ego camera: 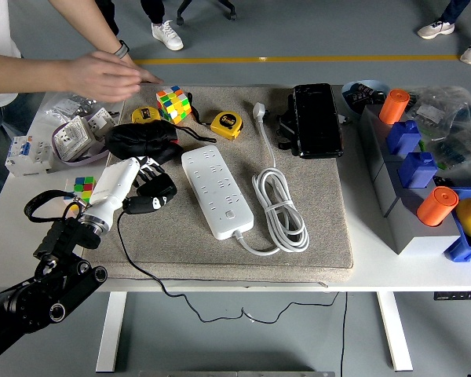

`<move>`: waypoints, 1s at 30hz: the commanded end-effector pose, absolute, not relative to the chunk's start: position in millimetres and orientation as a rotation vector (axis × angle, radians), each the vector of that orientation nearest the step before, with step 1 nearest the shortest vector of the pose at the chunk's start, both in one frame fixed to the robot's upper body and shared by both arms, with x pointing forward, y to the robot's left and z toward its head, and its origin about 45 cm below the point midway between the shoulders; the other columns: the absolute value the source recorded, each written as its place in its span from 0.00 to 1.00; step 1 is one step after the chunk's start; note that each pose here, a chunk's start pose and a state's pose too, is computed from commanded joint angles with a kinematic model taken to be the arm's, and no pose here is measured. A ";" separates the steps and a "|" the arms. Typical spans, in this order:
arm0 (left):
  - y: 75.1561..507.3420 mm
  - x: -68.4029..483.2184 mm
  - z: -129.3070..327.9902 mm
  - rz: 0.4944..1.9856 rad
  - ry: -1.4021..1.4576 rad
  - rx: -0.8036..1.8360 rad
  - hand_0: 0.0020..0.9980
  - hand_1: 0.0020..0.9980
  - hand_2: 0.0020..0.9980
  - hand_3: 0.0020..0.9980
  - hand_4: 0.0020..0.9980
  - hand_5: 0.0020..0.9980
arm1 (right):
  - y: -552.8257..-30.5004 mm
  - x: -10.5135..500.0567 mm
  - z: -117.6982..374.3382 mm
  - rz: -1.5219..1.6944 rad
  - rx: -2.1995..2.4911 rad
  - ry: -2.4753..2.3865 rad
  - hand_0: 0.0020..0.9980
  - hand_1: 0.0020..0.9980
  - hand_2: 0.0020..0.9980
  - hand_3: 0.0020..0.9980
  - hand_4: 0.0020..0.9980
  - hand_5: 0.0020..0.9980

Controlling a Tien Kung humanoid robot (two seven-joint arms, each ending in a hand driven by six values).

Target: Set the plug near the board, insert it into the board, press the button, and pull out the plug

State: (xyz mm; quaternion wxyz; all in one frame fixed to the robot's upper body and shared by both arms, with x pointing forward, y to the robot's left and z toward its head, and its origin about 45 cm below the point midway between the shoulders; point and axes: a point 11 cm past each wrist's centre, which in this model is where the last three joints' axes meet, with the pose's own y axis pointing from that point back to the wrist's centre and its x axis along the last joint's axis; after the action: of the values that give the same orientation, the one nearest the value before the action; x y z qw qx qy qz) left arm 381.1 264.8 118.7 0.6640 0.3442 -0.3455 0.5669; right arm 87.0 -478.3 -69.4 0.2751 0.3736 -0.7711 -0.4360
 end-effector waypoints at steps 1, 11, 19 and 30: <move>265.0 380.9 118.7 1.281 -0.780 0.777 0.37 0.51 0.55 0.57 0.84 0.00 | -478.2 87.1 -69.5 -1.173 1.004 -2.074 0.60 0.65 0.61 0.51 0.81 0.50; 267.0 381.1 118.9 1.284 -0.762 0.787 0.45 0.61 0.60 0.60 1.00 0.25 | -478.4 87.3 -69.3 -1.172 1.005 -2.072 0.60 0.65 0.61 0.51 0.81 0.50; 273.7 379.5 124.6 1.310 -0.743 0.773 0.53 0.67 0.70 0.70 1.00 0.37 | -478.6 86.2 -69.4 -1.172 1.004 -2.070 0.60 0.65 0.61 0.51 0.81 0.50; 287.7 376.6 144.4 1.403 -0.728 0.678 0.55 0.69 0.71 0.71 1.00 0.42 | -478.7 88.0 -69.0 -1.171 1.006 -2.075 0.60 0.65 0.61 0.51 0.81 0.50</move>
State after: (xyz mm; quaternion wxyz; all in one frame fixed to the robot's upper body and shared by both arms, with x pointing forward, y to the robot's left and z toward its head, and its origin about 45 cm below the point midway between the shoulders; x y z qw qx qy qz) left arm 376.6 287.7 144.4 0.6525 0.2986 -0.3206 0.6183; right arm 88.0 -478.7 -69.0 0.2742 0.3740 -0.7716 -0.4355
